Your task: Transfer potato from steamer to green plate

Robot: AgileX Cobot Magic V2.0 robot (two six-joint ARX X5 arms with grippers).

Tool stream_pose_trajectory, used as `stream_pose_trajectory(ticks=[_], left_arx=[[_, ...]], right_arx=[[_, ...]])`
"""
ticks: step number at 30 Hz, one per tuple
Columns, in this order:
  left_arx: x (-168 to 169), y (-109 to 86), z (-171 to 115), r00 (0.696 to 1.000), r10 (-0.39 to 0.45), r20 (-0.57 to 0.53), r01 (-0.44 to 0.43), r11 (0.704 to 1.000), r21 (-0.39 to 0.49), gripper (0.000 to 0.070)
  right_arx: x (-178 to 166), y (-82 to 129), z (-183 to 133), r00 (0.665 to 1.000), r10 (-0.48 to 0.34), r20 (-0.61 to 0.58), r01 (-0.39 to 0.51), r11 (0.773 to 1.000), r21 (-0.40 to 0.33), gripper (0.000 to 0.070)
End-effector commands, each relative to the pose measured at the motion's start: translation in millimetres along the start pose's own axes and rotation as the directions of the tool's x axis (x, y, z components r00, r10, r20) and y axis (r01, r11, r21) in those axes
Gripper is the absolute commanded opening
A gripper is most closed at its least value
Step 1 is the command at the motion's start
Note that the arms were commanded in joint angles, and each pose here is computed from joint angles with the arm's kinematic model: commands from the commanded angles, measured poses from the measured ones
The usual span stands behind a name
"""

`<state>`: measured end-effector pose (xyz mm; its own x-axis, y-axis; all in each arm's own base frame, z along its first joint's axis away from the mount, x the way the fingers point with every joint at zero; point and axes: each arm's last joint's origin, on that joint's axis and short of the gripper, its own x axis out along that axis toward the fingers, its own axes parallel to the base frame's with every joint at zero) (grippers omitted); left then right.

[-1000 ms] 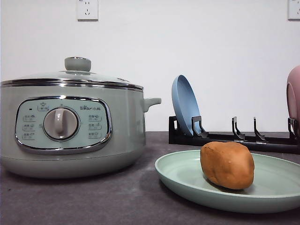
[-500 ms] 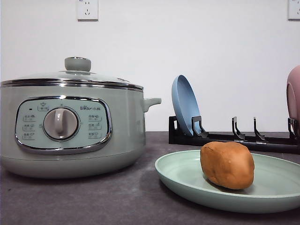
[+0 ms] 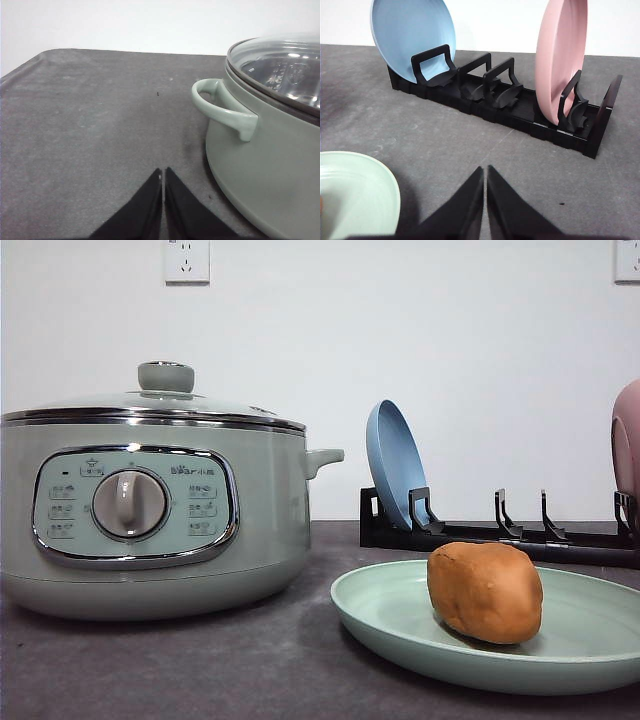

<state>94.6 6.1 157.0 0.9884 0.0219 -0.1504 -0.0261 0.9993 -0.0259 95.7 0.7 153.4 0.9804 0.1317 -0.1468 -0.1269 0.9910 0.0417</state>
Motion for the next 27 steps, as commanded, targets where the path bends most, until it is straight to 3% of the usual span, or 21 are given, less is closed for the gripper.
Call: stream_pose_trajectory(ticks=[1,27], left_arx=[[1.9,0.0,-7.2,1.0,-0.01,-0.026,0.009,1.0,-0.005,0.0],[1.9,0.0,-7.2,1.0,-0.01,-0.026,0.009,1.0,-0.005,0.0]], right_arx=[[0.3,-0.3,-1.1,1.0,-0.005,0.001,0.005,1.0,0.008,0.0],[0.3,-0.3,-1.1,1.0,-0.005,0.001,0.005,1.0,0.008,0.0]])
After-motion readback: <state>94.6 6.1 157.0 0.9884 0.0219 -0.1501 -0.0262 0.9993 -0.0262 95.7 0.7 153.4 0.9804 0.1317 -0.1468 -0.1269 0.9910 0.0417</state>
